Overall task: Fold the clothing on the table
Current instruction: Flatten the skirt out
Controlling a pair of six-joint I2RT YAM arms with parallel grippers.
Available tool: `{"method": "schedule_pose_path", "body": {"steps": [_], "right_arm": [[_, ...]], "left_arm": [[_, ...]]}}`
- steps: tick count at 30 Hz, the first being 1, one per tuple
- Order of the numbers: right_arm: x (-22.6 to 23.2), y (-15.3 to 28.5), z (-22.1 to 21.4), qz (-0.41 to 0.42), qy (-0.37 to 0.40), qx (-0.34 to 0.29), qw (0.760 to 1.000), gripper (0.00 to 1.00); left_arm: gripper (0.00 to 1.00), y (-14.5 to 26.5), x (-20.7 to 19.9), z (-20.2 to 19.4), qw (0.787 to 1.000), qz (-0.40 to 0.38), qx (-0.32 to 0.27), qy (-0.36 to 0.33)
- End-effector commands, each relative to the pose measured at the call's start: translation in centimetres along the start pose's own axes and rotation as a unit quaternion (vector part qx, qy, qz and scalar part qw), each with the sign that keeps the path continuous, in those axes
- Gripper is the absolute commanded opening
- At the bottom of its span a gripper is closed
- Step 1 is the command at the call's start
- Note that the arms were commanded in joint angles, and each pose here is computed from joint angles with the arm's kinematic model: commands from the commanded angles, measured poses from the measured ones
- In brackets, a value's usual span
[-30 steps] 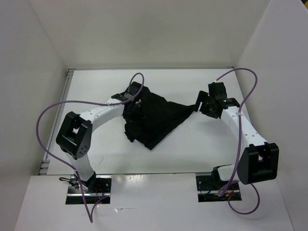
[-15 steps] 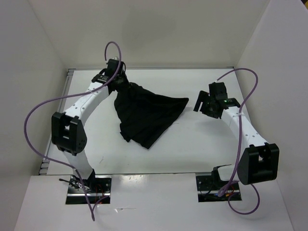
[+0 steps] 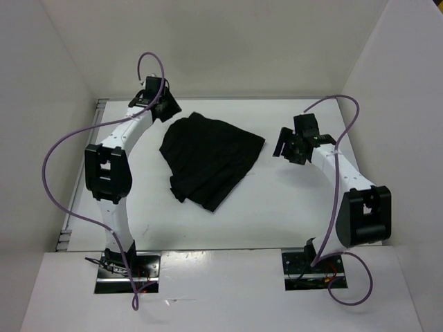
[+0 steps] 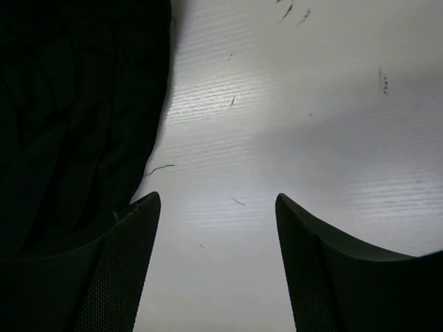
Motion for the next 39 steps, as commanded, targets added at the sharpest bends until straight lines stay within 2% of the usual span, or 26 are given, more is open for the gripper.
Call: {"method": "schedule_pose_path", "body": {"steps": [1,5,16,20,27,29,31,33,35,37,39], "right_arm": [[3.5,-0.6,1.8,0.061,0.025,-0.036,0.997,0.72],[4.9,-2.7,2.4,0.068,0.032,-0.044,0.996,0.67],[7.7,-10.2,5.1,0.055,-0.001,-0.04,0.998,0.44],[7.8,-13.0,5.0,0.04,-0.017,-0.031,0.999,0.44],[7.8,-14.9,5.1,0.014,-0.055,-0.028,0.998,0.43],[7.8,-15.4,4.9,0.016,-0.059,-0.024,0.998,0.38],[7.2,-16.5,3.9,0.009,-0.064,-0.004,0.998,0.29],[7.1,-16.9,3.3,0.013,-0.075,0.008,0.997,0.05],[6.6,-16.4,2.8,0.009,-0.075,0.012,0.997,0.0],[7.2,-14.7,3.7,0.019,-0.08,-0.007,0.997,0.0],[7.0,-13.0,3.3,-0.008,-0.091,-0.005,0.996,0.0]], "left_arm": [[0.53,0.7,-0.9,2.8,0.998,-0.038,-0.045,0.001],[0.53,3.3,-1.0,3.5,0.997,-0.051,-0.062,-0.017],[0.54,6.6,0.5,-0.9,0.995,-0.087,-0.01,-0.051],[0.54,8.0,0.8,-1.3,0.994,-0.089,-0.001,-0.062],[0.55,8.1,2.2,-1.2,0.995,-0.075,0.003,-0.068],[0.55,8.0,2.6,-1.0,0.995,-0.071,0.002,-0.065],[0.55,8.0,2.9,-0.8,0.995,-0.072,0.002,-0.062],[0.55,7.7,3.2,-0.8,0.995,-0.072,0.006,-0.064],[0.55,7.5,3.5,-0.8,0.994,-0.078,0.003,-0.073],[0.58,7.1,3.4,-0.4,0.989,-0.109,-0.004,-0.096],[0.61,6.1,2.7,-0.8,0.979,-0.161,0.0,-0.124]]}}
Point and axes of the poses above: each gripper's point midway between its finger pads, its own y axis back along the fingers, its own x axis along the line the jaws close on, z = x × y, the point moved 8 cm from there along y, back along the fingers, and after that the axes turned 13 degrees about -y, right-handed, at the moved point
